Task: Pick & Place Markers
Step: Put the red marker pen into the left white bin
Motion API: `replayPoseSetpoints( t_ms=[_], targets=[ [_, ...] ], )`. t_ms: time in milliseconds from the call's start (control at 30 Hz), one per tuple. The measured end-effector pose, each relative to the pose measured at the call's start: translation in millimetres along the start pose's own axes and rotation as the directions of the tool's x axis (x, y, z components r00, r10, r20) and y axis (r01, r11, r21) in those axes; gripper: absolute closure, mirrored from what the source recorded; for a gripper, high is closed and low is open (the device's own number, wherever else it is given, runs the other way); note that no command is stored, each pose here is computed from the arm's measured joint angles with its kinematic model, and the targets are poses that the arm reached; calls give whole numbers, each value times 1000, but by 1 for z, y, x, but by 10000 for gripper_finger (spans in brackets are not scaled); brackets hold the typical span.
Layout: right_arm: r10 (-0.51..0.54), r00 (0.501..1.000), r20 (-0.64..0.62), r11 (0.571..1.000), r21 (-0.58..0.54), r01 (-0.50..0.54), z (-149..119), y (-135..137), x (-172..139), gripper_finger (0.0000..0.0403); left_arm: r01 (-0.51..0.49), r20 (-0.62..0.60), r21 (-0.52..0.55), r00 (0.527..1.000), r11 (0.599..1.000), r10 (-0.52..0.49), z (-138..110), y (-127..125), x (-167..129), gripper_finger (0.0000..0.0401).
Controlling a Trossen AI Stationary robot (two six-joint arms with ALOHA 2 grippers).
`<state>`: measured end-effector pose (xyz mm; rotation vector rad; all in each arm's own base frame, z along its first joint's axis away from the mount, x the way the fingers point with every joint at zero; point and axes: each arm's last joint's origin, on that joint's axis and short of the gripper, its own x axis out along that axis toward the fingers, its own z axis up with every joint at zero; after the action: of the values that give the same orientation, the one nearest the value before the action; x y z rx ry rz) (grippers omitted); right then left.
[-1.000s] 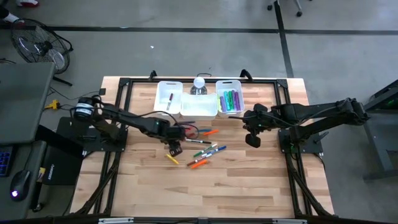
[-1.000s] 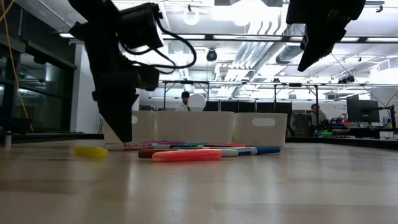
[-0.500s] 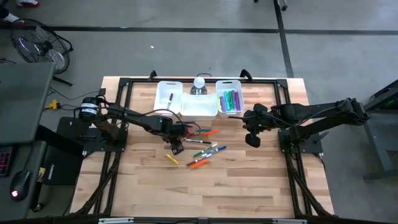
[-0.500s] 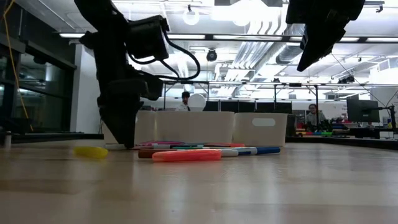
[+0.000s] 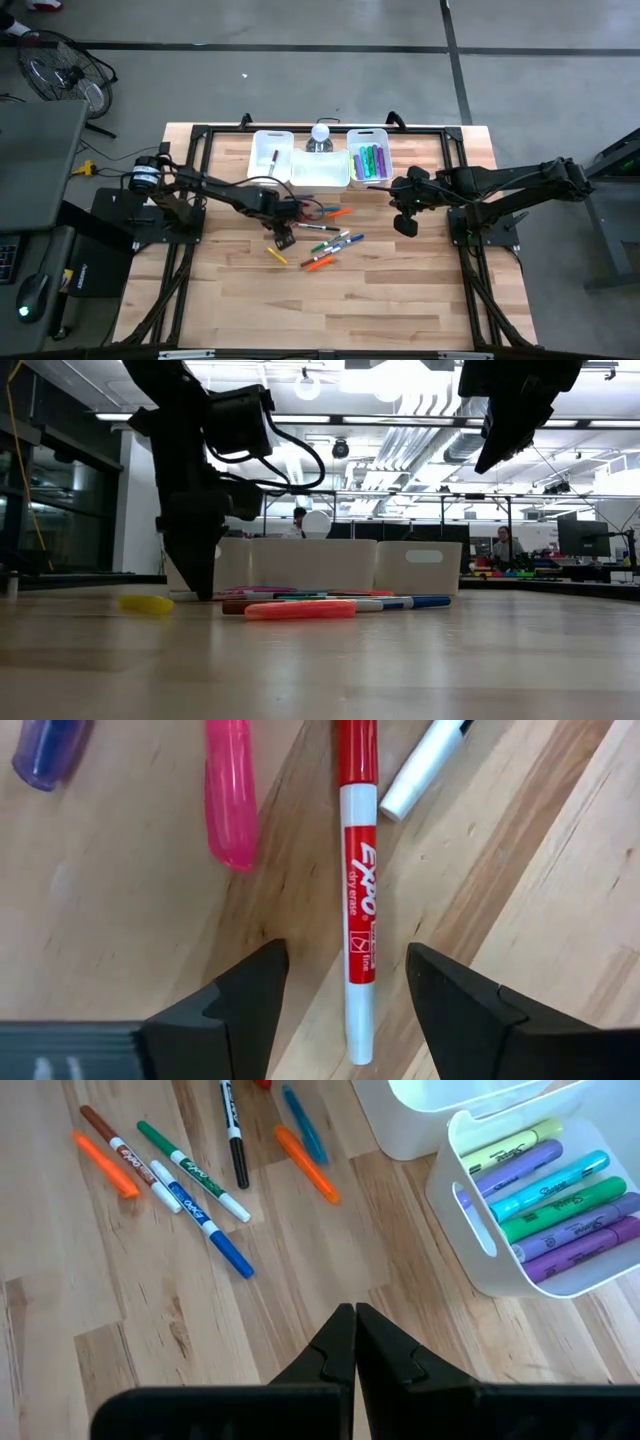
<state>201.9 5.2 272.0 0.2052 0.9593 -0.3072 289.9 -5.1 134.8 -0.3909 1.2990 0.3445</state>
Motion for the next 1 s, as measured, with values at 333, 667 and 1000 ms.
replayPoseSetpoints(
  t_ms=[333,667,1000],
  targets=[
    [-4,1000,2,1000,0,4,0,0,0,403,-28,12,-4,1000,1000,28,0,0,1,193],
    [-4,1000,3,1000,1,4,0,0,0,402,-61,-14,47,998,997,62,-5,-14,10,236],
    [-2,1000,8,1000,3,2,1,0,0,402,-66,-14,50,998,997,67,-6,-20,9,301]
  ],
)
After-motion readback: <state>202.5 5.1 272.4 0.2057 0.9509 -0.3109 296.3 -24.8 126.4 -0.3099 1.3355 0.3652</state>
